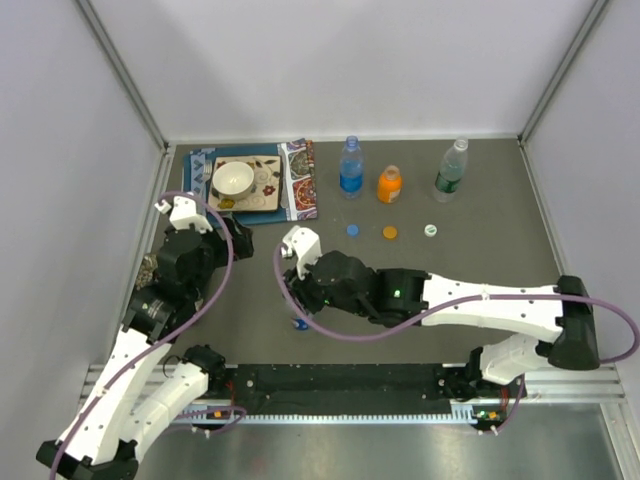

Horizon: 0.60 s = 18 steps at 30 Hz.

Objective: Unscrew the bottle caps

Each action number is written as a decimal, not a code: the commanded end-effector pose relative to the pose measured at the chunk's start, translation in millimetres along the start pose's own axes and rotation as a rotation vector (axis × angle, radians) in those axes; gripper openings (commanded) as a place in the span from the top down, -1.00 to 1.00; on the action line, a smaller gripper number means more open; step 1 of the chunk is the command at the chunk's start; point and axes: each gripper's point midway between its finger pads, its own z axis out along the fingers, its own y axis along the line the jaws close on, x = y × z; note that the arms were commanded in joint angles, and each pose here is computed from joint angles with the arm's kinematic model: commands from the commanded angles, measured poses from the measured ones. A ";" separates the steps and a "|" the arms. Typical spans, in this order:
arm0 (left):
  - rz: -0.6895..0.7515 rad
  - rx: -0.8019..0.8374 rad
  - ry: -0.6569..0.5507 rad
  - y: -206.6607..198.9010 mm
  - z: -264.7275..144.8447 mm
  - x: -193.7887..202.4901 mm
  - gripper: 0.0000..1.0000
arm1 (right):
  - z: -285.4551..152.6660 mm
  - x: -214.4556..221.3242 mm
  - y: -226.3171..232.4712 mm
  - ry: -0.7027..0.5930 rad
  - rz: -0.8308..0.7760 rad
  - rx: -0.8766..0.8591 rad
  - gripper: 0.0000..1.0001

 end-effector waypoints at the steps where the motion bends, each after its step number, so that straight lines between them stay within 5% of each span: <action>1: 0.001 0.144 -0.122 -29.0 -12.0 -39.9 -0.97 | -51.8 -65.4 -56.0 -0.136 0.033 0.224 1.00; 5: -0.006 0.339 -0.187 -67.4 -23.5 -63.0 -0.97 | -90.2 -89.6 -131.7 -0.231 0.298 0.330 1.00; 10: 0.004 0.717 -0.075 -133.0 -39.2 -46.1 -0.97 | -135.4 -105.4 -191.3 -0.347 0.531 0.333 1.00; 18: -0.021 1.188 -0.062 -187.3 -81.5 -38.7 -0.97 | -154.0 -142.1 -162.3 -0.379 0.626 0.061 1.00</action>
